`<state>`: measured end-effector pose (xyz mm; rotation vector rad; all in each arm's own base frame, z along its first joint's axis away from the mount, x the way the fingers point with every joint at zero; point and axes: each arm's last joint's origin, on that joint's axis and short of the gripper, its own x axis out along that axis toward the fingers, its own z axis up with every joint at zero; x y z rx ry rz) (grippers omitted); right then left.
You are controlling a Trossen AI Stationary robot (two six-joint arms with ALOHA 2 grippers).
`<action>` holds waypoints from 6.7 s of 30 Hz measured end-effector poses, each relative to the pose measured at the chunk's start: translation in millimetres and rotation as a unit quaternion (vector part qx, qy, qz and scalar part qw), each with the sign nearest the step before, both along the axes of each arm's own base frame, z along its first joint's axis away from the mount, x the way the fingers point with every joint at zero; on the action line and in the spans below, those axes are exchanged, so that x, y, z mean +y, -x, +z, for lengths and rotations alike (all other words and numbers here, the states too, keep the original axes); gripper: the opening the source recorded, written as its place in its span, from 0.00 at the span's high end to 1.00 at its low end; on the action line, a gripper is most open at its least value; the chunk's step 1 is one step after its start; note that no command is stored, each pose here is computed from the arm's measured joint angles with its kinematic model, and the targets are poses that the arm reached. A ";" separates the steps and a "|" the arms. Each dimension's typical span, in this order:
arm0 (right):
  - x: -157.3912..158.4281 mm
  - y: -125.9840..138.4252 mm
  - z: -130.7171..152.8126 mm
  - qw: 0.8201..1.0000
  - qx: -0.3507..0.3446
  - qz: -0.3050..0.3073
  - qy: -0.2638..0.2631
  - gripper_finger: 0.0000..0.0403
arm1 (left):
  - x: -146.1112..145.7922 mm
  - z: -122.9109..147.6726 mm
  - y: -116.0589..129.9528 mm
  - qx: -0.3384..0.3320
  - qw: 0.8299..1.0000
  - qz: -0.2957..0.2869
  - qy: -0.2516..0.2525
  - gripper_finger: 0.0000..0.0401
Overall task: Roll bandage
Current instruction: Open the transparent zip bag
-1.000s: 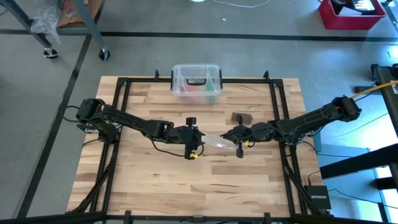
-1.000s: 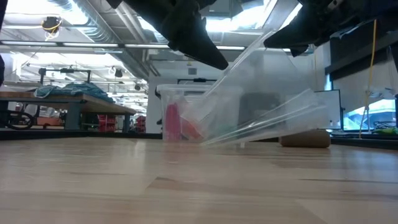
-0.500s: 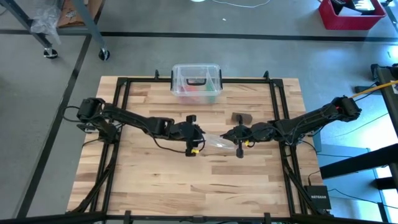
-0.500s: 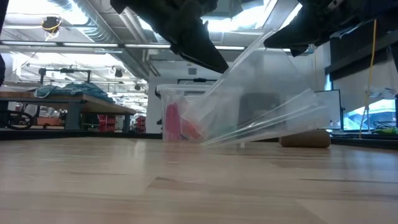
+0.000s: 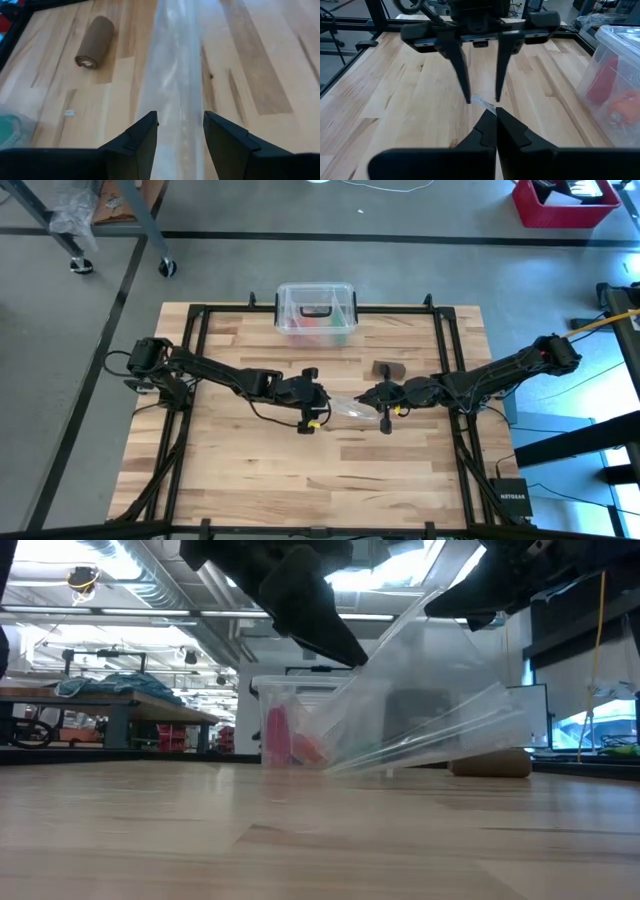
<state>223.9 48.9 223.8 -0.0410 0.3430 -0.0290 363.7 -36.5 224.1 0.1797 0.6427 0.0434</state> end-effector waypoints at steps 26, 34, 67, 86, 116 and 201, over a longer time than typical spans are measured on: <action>0.1 0.0 0.0 1.000 0.000 0.000 0.000 0.99 | -2.4 6.3 2.1 -0.012 1.000 0.004 -0.008 0.62; 0.0 0.0 0.1 1.000 0.000 0.000 0.000 0.99 | -2.4 6.4 1.9 -0.012 1.000 -0.007 -0.008 0.62; 0.1 -0.4 0.6 1.000 -0.004 0.000 -0.001 0.99 | -7.6 9.0 0.5 -0.027 0.999 -0.029 -0.002 0.62; 0.2 -0.5 1.0 1.000 -0.006 0.001 -0.002 0.99 | -1.0 3.3 -1.7 -0.022 0.999 -0.010 -0.022 0.62; 0.4 -0.5 1.0 1.000 -0.006 0.003 -0.003 0.99 | 0.4 6.9 1.7 -0.019 0.998 0.022 -0.064 0.62; 97.8 -92.6 -3.4 0.890 0.049 0.027 0.452 0.54 | -15.2 48.4 21.5 0.066 0.997 0.028 0.013 0.99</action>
